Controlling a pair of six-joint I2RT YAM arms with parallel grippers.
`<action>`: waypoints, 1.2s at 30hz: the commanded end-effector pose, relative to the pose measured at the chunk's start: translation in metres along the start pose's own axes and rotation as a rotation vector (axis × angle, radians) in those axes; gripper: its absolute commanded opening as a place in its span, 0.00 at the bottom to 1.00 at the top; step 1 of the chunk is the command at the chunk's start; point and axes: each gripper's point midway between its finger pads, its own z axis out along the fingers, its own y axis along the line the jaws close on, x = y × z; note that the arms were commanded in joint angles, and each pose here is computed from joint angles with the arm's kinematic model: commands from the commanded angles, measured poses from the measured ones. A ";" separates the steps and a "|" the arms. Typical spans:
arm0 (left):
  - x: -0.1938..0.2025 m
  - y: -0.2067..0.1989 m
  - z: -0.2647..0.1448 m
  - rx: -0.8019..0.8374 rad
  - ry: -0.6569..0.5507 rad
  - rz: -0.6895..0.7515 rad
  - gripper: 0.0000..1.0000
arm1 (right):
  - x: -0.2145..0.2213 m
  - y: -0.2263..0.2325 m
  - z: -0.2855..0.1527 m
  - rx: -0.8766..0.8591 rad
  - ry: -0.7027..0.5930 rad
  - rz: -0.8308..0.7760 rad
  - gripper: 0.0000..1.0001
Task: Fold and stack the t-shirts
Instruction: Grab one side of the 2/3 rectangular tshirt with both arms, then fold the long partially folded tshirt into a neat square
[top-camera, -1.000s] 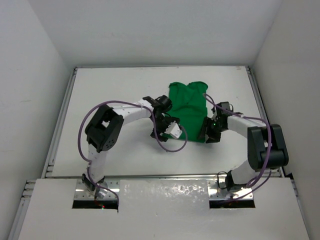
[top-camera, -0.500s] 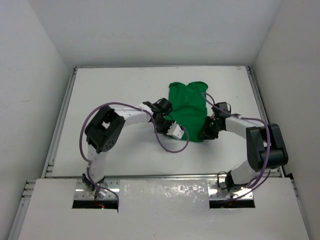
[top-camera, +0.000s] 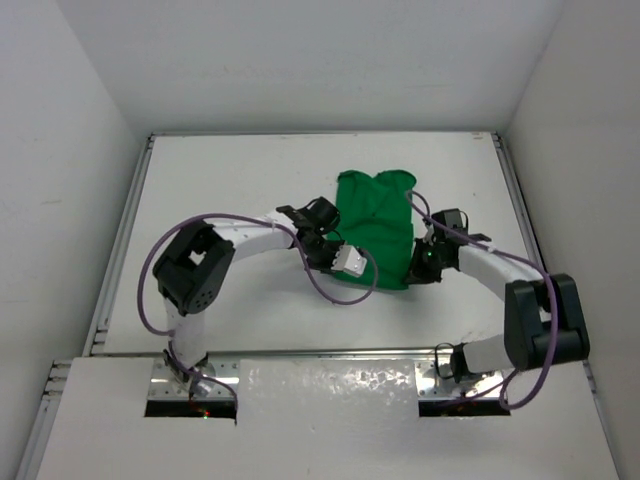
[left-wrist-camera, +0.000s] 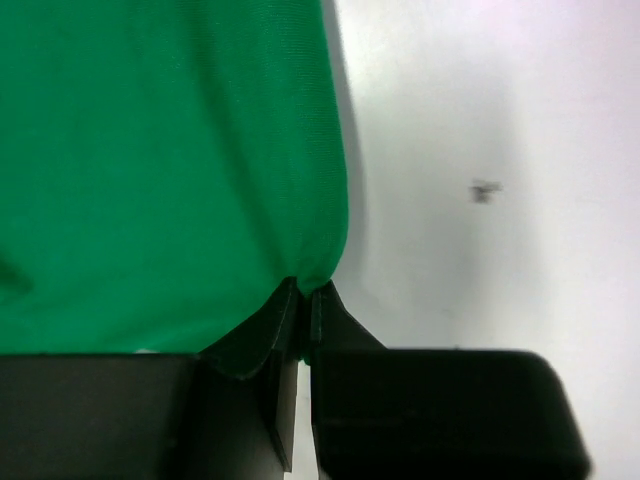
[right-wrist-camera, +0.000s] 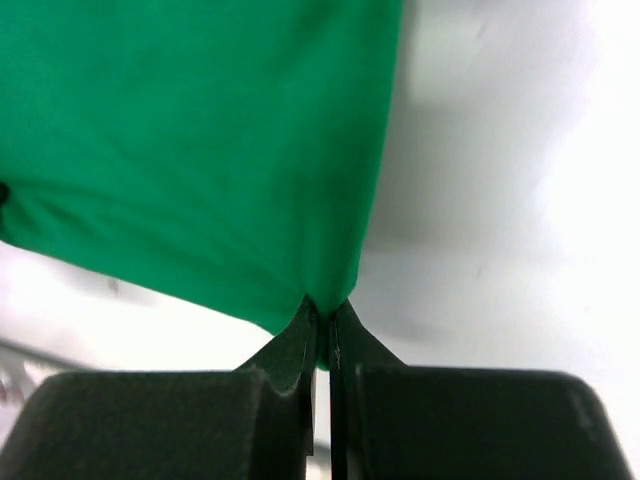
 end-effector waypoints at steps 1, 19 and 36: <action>-0.023 -0.027 -0.030 0.031 -0.035 -0.101 0.00 | 0.025 0.001 -0.021 -0.016 0.059 -0.093 0.00; -0.098 -0.129 -0.152 0.222 -0.086 -0.099 0.00 | 0.078 0.059 -0.150 -0.131 0.210 -0.288 0.00; -0.013 0.071 -0.171 -0.161 -0.183 -0.673 0.00 | -0.083 0.084 -0.087 -0.162 0.076 -0.087 0.00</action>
